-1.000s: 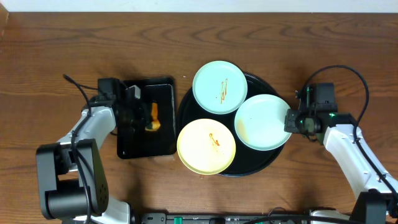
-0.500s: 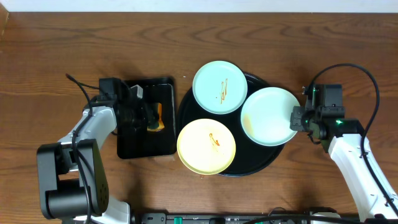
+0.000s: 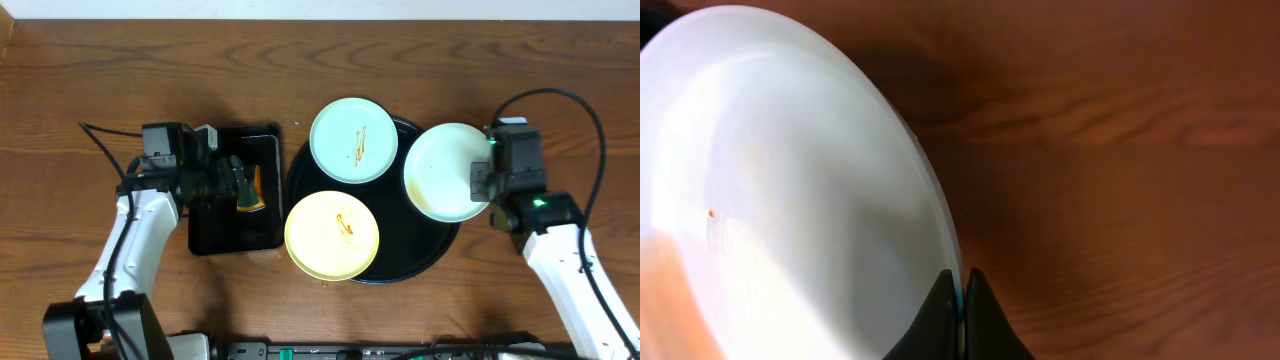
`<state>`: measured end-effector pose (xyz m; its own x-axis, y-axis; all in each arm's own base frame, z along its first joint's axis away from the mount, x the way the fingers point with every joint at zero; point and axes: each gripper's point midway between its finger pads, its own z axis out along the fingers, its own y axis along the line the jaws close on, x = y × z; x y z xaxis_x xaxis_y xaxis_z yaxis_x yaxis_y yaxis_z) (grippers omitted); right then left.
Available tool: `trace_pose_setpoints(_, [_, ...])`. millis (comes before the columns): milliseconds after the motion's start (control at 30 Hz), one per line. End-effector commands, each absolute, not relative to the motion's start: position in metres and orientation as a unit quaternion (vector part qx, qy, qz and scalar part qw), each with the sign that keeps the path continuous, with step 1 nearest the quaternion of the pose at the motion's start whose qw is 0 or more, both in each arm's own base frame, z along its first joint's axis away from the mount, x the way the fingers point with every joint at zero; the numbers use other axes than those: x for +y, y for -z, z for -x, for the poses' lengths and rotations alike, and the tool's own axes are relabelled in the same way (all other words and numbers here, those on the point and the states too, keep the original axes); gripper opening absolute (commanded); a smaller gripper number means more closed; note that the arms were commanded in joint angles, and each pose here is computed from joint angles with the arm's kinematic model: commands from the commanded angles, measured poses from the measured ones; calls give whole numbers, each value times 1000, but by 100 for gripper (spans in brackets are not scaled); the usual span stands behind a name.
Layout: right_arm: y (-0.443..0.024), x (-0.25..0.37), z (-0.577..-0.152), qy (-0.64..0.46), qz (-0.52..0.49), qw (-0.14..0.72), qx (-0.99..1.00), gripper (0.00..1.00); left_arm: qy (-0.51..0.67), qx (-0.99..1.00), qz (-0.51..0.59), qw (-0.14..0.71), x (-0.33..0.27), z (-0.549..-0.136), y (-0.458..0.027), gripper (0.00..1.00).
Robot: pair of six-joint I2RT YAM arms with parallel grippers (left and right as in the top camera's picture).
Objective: Clean dirty plates on tray and stack at the side
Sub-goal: 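Lift the cleaned green plate with the right gripper and place it right of tray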
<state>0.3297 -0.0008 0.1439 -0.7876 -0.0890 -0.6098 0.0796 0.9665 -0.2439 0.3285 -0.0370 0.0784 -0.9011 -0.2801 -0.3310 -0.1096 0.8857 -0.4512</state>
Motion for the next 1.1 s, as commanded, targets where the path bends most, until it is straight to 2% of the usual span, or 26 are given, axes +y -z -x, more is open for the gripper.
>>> trace_pose_setpoints(0, [-174,-1,-334,215,37,355,909,1,205,953,109,194,-33,-326,-76,75])
trace_pose_setpoints(367, [-216,38,-329,340,103,412,839,1,205,953,109,193,-33,-326,-76,75])
trace_pose_setpoints(633, [-230,67,-333,347,159,440,813,1,205,953,109,194,-33,-326,-76,75])
trace_pose_setpoints(1067, [-231,70,-334,345,160,444,812,1,204,953,109,194,-33,-326,-76,75])
